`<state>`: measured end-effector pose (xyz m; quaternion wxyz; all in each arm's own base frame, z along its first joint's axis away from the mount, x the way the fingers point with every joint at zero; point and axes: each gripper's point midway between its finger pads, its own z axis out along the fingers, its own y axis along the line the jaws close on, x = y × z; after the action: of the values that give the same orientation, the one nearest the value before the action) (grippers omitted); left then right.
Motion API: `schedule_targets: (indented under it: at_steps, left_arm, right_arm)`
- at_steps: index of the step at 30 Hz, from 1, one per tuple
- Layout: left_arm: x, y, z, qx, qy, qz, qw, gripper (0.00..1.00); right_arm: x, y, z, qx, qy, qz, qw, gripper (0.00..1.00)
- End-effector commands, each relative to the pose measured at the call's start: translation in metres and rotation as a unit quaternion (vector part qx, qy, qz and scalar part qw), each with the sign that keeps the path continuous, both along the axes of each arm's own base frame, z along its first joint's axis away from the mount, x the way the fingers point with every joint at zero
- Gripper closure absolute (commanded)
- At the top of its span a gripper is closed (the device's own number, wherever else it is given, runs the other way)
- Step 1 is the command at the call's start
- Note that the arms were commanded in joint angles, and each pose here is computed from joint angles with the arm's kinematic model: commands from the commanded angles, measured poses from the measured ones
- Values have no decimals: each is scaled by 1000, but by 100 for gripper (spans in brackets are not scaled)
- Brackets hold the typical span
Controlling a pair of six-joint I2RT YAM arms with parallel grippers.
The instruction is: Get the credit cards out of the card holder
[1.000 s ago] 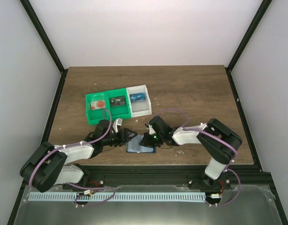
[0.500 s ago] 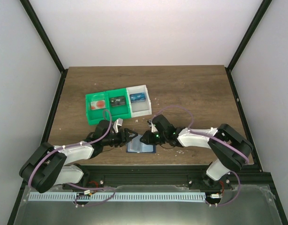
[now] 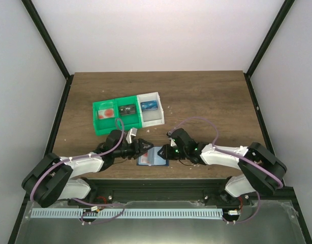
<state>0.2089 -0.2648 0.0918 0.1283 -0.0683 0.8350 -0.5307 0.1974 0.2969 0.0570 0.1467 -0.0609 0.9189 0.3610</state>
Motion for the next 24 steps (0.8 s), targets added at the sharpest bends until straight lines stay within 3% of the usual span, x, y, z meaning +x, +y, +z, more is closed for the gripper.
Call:
schedule_targets:
  at_steps: [1,8,24]
  left_arm:
    - [3,-22,23,-29,-21,-16,999,36]
    - [-4,-35,20,-17,-22,-36,999,36]
    - [-1,-11,13,31,-43,8,999,34]
  right_arm:
    - [-1,-3,16,20,-22,-9,1000,71]
    - [-2,-10,26,27,-39,-19,999,66]
    - [-7,-13,18,23,-21,-21,999,66]
